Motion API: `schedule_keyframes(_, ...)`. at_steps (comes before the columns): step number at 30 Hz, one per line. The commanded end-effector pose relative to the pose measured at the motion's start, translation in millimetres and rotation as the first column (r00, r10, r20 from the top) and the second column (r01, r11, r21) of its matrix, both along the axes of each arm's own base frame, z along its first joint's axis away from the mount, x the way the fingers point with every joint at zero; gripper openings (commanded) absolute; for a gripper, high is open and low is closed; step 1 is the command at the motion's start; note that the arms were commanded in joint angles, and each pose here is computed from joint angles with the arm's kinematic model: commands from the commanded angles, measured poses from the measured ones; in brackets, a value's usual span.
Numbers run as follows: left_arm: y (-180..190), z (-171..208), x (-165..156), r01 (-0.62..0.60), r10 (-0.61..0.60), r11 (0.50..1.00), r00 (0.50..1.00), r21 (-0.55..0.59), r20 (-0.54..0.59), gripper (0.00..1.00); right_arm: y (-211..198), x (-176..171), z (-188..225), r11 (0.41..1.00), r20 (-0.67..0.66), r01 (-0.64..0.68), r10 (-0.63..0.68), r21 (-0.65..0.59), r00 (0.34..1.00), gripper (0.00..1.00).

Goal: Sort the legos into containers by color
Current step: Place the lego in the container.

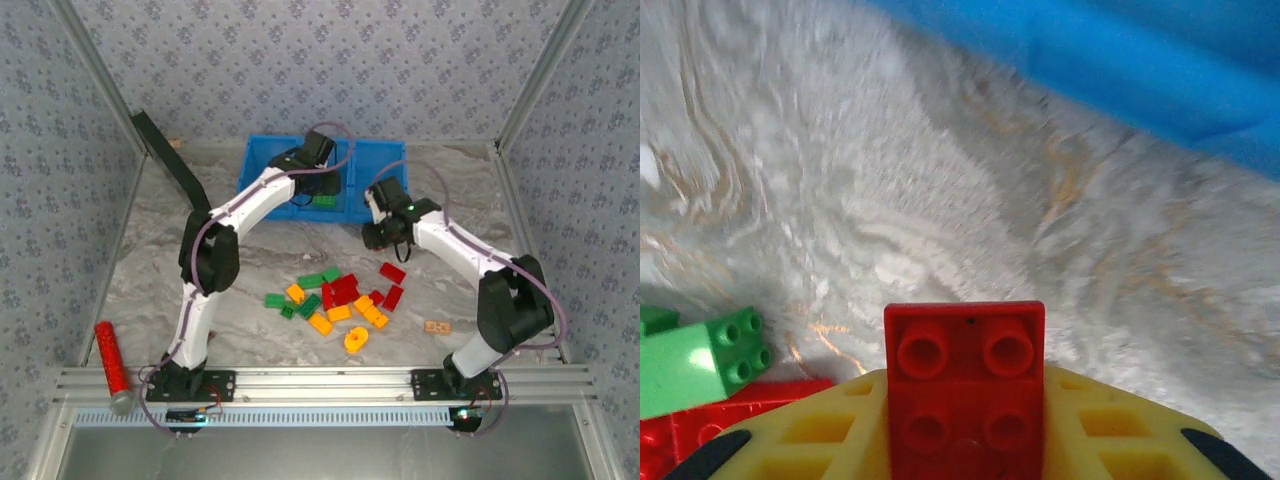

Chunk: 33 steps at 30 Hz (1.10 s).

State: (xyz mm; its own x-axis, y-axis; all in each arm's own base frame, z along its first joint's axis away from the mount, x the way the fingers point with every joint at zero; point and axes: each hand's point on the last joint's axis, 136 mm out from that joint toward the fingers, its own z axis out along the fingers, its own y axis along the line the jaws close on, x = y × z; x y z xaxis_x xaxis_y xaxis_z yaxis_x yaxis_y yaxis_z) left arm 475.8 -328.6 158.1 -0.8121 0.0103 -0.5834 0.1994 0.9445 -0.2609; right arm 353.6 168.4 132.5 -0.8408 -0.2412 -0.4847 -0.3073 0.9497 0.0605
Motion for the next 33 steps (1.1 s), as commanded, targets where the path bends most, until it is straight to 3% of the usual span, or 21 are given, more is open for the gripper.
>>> schedule_keyframes(1,0.0,88.2,-19.6,0.062,-0.046,0.991,0.991,-0.117,0.129,0.48,-13.2,26.3,38.2,0.996,0.07,0.071,-0.075,0.053,0.995,0.34)
schedule_keyframes(5,23.9,84.4,-61.8,0.088,-0.084,0.996,0.991,-0.035,0.101,0.56,-17.8,64.3,47.2,0.995,0.093,0.093,-0.096,0.037,0.991,0.34)
schedule_keyframes(10,54.7,41.1,-123.8,0.119,-0.119,0.992,0.993,0.052,0.011,0.61,-10.1,110.2,45.2,0.996,0.101,0.091,-0.092,0.014,0.991,0.34)
schedule_keyframes(19,48.1,-4.4,-217.1,0.252,-0.239,0.956,0.966,0.15,-0.094,0.66,-8.6,168.3,12.3,0.994,0.057,0.107,-0.107,-0.001,0.993,0.34)
schedule_keyframes(25,29.7,-24.1,-241.1,0.289,-0.275,0.935,0.957,0.206,-0.093,0.66,-14.7,185.6,-19.5,0.991,0.007,0.133,-0.133,-0.003,0.991,0.35)
schedule_keyframes(33,11.3,-39.2,-231.4,0.329,-0.319,0.901,0.944,0.283,-0.082,0.66,-21.3,186.7,-40.1,0.989,-0.029,0.146,-0.146,0.006,0.989,0.4)
